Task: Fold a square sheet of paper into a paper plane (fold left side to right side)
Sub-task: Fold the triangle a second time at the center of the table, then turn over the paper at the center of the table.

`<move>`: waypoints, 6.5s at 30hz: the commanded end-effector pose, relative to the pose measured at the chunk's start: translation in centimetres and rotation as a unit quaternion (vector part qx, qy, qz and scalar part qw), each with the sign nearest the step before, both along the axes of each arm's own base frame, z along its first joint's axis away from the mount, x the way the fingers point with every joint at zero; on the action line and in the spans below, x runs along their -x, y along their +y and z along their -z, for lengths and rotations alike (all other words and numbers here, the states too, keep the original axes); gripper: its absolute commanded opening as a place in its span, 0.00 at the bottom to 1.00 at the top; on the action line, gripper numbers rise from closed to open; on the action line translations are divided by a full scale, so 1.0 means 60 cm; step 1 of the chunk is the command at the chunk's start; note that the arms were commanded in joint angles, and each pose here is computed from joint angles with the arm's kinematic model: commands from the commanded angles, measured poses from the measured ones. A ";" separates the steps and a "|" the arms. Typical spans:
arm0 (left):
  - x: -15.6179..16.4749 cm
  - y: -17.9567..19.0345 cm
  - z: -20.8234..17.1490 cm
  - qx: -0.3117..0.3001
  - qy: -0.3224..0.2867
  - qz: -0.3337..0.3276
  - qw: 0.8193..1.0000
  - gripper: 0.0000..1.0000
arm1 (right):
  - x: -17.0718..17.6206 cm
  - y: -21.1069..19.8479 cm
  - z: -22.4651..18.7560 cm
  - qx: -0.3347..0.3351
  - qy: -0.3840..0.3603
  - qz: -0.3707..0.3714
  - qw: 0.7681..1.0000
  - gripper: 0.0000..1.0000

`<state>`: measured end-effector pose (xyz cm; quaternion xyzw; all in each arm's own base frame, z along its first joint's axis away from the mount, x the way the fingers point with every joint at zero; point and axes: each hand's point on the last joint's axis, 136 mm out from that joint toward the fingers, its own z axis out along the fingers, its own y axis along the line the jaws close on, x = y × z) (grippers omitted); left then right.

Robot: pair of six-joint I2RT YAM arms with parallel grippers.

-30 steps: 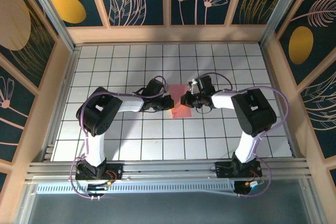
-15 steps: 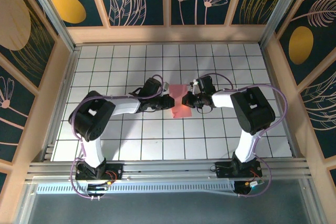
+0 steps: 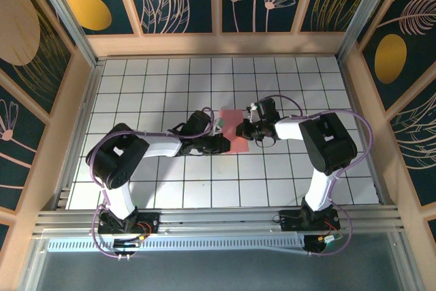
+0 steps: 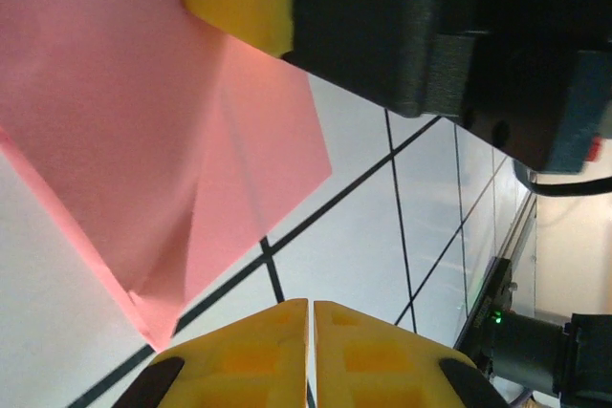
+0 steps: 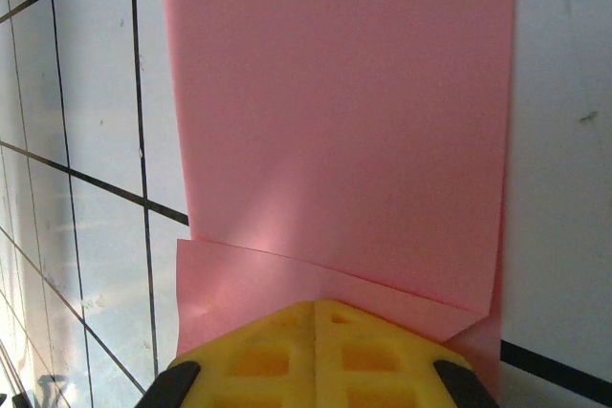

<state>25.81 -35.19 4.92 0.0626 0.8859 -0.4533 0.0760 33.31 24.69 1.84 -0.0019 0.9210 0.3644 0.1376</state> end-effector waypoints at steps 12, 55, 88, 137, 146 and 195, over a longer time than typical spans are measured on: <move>-0.018 -0.007 0.025 -0.005 0.003 -0.014 1.000 0.09 | 0.030 -0.008 0.037 0.029 0.042 -0.007 0.999 0.00; -0.041 -0.007 0.011 -0.004 0.005 -0.029 1.000 0.10 | 0.018 0.000 0.028 0.036 0.026 -0.015 0.999 0.00; -0.024 0.014 0.072 -0.037 0.030 -0.038 0.998 0.08 | 0.010 0.015 0.004 0.021 0.017 -0.015 1.000 0.00; 0.019 0.043 0.086 -0.085 0.028 0.002 0.996 0.09 | 0.035 -0.073 0.106 0.174 0.080 0.000 0.981 0.00; 0.030 0.058 0.095 -0.102 0.029 0.003 0.994 0.08 | 0.035 -0.069 0.105 0.171 0.081 -0.002 0.982 0.00; -0.144 0.018 0.029 -0.005 -0.031 -0.038 0.999 0.21 | 0.016 -0.077 -0.090 -0.026 -0.091 0.012 0.995 0.62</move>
